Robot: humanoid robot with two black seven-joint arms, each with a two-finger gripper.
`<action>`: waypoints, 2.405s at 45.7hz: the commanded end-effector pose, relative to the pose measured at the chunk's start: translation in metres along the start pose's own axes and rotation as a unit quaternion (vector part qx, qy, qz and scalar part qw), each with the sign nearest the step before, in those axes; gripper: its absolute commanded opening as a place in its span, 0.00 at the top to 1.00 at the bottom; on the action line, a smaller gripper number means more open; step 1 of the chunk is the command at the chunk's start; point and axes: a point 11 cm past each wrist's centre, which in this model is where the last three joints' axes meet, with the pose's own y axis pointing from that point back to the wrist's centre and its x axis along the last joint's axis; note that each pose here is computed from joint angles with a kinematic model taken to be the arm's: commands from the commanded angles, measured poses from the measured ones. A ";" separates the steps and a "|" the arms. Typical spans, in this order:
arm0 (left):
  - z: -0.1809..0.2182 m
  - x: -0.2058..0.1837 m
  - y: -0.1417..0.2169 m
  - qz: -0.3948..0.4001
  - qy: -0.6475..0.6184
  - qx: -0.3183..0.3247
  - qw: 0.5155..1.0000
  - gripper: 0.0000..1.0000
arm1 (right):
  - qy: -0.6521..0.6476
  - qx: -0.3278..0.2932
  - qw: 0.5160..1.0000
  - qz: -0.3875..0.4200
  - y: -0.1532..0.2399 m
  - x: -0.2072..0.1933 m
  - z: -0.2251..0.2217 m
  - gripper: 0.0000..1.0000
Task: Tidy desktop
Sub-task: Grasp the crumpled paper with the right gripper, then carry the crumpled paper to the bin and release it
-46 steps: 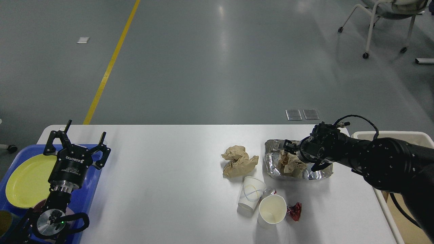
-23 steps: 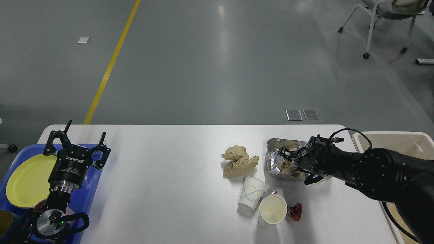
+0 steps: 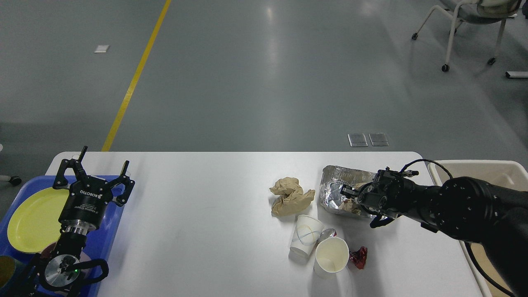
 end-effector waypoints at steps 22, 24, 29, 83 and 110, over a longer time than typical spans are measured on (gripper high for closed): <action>0.000 0.000 0.000 0.000 0.000 0.000 1.000 0.04 | 0.014 -0.003 0.997 -0.081 0.128 0.100 0.027 1.00; 0.000 0.000 0.000 0.000 0.000 0.000 1.000 0.04 | 0.025 -0.003 0.995 -0.094 0.148 0.108 0.026 1.00; 0.000 0.000 0.000 0.000 0.000 0.000 1.000 0.04 | 0.049 -0.006 0.992 -0.116 0.195 0.126 0.028 1.00; 0.000 0.000 0.001 0.001 0.000 0.000 1.000 0.04 | -0.128 -0.129 0.983 -0.042 0.182 0.170 0.248 1.00; 0.000 0.000 0.001 0.001 0.000 0.000 1.000 0.04 | -0.163 -0.241 0.944 0.154 0.001 0.016 0.336 1.00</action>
